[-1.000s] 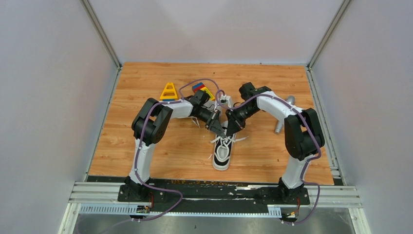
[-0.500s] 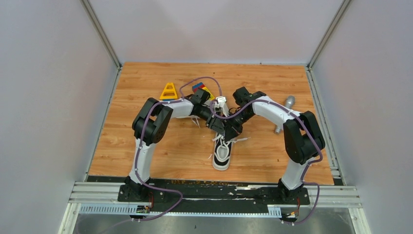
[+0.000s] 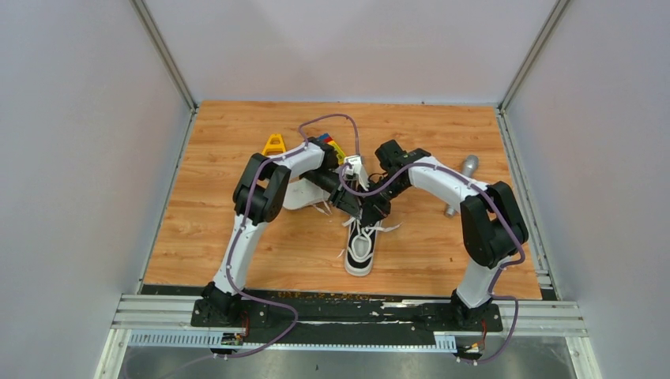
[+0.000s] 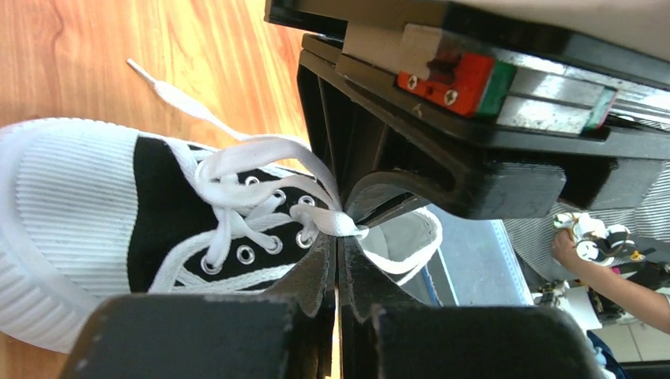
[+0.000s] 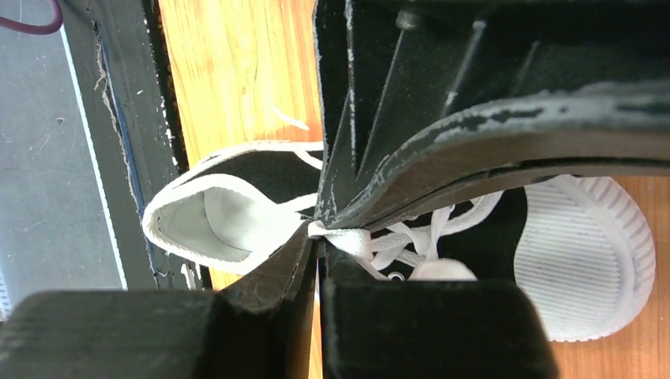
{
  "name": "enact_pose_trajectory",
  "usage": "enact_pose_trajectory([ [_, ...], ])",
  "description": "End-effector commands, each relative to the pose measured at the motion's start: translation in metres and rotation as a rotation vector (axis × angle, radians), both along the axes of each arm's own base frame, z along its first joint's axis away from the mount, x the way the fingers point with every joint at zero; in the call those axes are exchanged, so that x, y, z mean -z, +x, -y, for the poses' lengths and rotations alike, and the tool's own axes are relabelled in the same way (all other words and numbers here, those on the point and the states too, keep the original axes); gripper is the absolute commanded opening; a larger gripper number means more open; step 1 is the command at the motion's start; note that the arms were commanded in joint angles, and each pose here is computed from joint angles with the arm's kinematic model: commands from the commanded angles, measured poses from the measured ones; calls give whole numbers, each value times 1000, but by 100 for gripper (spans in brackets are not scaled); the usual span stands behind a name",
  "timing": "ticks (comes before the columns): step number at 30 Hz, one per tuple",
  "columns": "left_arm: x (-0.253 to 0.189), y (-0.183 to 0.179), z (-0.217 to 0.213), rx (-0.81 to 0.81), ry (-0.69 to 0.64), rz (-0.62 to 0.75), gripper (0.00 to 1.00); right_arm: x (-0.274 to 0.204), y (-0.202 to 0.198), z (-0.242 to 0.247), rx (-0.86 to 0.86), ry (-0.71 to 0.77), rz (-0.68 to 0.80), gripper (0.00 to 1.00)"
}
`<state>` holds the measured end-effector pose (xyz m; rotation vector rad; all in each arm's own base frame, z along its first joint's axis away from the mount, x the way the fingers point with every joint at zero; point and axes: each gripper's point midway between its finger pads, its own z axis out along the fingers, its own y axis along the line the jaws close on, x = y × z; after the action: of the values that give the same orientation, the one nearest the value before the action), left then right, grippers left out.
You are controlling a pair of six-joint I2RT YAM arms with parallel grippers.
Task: Tie the shoes
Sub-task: Cross the shoelace with the shoelace.
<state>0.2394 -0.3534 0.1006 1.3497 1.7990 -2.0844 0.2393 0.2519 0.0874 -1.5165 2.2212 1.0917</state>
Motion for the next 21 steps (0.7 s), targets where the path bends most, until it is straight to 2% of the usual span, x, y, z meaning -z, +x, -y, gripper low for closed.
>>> enact_pose_trajectory([
  [1,-28,-24,-1,-31,9,-191,0,1,1,2,14,-4,20,5],
  [9,-31,-24,-1,-38,13,-217,0,12,-2,8,29,-37,9,6],
  [14,-29,-23,1,-35,25,-232,0,3,3,5,47,-11,8,7],
  [21,-22,-16,3,-7,104,-262,0,-4,1,0,65,10,-29,8],
])
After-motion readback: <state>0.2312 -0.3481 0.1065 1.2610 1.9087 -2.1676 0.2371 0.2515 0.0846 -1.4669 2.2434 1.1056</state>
